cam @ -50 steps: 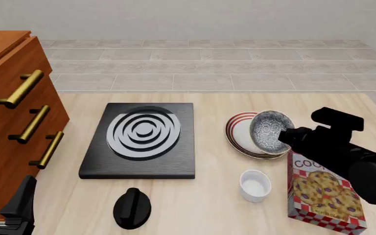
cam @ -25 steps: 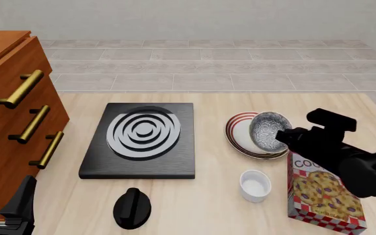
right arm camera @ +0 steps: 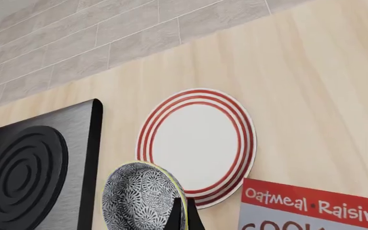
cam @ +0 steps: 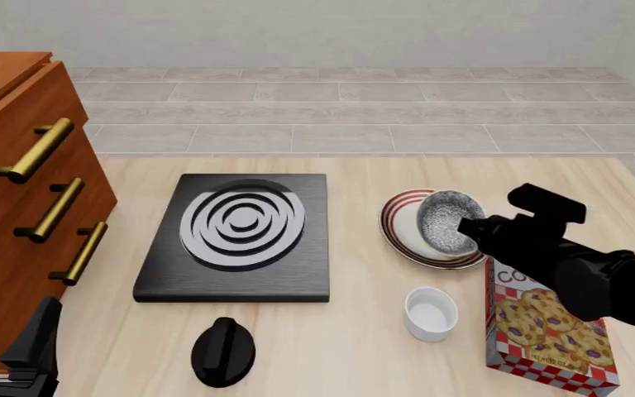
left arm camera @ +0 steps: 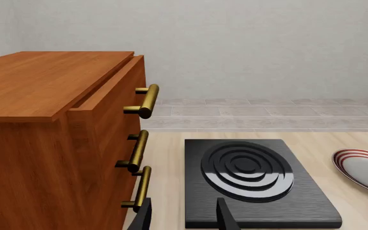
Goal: Pick the akita bowl next to the ramekin and place it on the plate.
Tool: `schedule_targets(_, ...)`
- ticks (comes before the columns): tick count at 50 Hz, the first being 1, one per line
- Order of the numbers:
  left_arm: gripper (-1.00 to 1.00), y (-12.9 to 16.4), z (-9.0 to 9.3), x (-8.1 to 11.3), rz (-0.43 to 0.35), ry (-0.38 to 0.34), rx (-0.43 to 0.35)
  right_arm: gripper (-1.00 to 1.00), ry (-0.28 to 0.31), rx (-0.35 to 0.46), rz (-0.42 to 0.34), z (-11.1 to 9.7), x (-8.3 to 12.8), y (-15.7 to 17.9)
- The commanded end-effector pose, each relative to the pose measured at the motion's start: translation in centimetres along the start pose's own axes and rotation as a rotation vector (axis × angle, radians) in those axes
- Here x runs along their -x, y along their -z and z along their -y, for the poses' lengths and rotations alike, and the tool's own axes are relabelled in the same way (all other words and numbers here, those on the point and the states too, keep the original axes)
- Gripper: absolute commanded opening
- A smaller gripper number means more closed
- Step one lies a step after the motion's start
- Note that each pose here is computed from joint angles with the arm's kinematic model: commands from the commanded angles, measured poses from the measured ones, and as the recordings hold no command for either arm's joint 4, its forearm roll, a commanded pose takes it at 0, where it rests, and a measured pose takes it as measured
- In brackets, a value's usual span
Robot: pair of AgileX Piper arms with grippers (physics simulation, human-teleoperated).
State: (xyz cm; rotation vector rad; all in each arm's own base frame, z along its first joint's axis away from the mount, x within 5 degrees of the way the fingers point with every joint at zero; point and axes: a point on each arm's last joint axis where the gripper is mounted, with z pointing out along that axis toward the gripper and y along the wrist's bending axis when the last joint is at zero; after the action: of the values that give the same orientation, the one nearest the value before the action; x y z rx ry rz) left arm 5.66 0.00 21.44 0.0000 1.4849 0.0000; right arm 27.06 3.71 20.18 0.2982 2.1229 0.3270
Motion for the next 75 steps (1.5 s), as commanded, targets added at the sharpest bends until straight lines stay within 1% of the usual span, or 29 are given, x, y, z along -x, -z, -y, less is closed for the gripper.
schedule_targets(1, 1.00, 0.0, 0.0, 0.0, 0.000, 0.000, 0.000, -1.00, -0.036, -0.010, 0.002, 0.2, 0.2, -1.0)
schedule_targets(10, 1.00, 0.0, 0.0, 0.0, 0.000, 0.000, 0.000, -1.00, -0.079, -0.018, -0.002, 0.5, 0.1, -2.0)
schedule_targets(17, 1.00, 0.0, 0.0, 0.0, 0.000, 0.000, 0.000, -1.00, -0.093, -0.026, -0.001, 0.7, 0.2, -2.4)
schedule_targets(24, 1.00, 0.0, 0.0, 0.0, 0.000, 0.000, 0.000, -1.00, -0.120, -0.044, -0.002, 1.2, 0.5, -3.1)
schedule_targets(32, 1.00, 0.0, 0.0, 0.0, 0.000, 0.000, 0.000, -1.00, -0.130, -0.052, -0.008, 1.4, 0.6, -3.7)
schedule_targets(41, 1.00, 0.0, 0.0, 0.0, 0.000, 0.000, 0.000, -1.00, -0.121, -0.064, -0.017, 1.5, 0.9, -4.4)
schedule_targets(51, 1.00, 0.0, 0.0, 0.0, 0.000, 0.000, 0.000, -1.00, -0.095, -0.082, -0.028, 2.0, 1.2, -5.2)
schedule_targets(69, 1.00, 0.0, 0.0, 0.0, 0.000, 0.000, 0.000, -1.00, -0.051, -0.091, -0.045, 2.1, 1.4, -6.3)
schedule_targets(75, 1.00, 0.0, 0.0, 0.0, 0.000, 0.000, 0.000, -1.00, -0.045, -0.096, -0.048, 2.3, 1.4, -6.6)
